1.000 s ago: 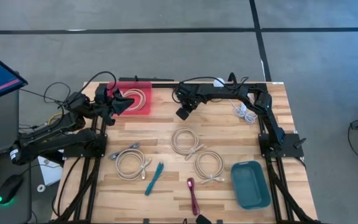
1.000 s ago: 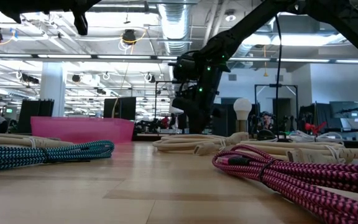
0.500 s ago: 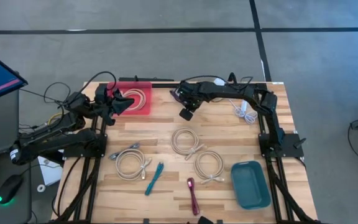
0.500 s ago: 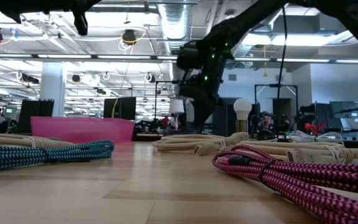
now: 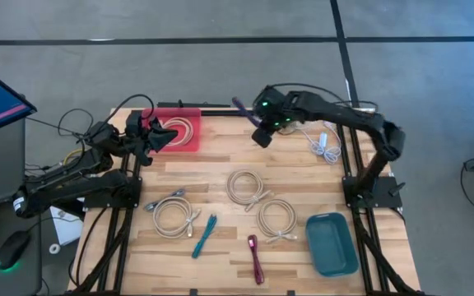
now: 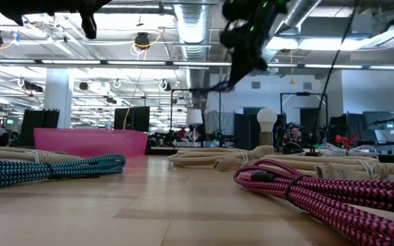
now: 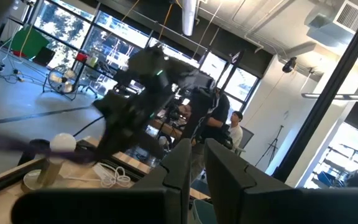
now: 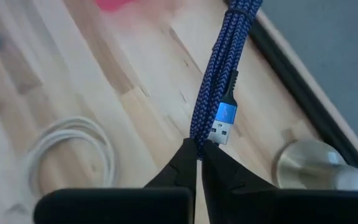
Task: Pick & Place USB Port
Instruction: Put the violet charger cable into the blue bin
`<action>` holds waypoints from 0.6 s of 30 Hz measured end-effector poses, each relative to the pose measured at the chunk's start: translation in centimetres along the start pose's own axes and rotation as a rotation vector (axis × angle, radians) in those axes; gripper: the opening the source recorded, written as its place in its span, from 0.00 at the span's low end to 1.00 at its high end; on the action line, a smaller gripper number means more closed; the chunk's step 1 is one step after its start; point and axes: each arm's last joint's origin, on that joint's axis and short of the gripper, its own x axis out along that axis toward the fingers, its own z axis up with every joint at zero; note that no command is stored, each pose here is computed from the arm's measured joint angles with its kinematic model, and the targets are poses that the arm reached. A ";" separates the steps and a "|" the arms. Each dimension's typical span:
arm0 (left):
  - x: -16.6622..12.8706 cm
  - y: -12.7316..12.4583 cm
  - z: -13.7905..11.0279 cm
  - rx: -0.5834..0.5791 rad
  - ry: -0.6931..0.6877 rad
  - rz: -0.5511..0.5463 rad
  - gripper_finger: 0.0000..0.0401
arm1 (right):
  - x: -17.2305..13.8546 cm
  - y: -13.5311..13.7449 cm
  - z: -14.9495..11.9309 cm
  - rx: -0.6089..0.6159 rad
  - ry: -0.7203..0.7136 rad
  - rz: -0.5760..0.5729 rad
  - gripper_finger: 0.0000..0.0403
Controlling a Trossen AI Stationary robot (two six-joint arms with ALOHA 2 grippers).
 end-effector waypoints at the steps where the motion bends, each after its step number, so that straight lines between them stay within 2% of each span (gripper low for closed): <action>1: 0.0 0.0 0.0 0.000 0.000 0.000 0.11 | -1.1 0.0 -0.2 0.012 -0.007 0.002 0.00; 7: 0.0 0.0 0.0 0.000 0.000 0.000 0.11 | -6.7 0.6 -3.0 0.087 0.056 0.041 0.00; 14: 0.0 0.0 0.0 0.000 0.000 0.000 0.11 | -12.7 2.2 -7.9 0.185 0.219 0.112 0.00; 18: 0.0 0.0 0.0 0.000 0.000 0.000 0.11 | -15.7 2.9 -10.8 0.268 0.290 0.117 0.00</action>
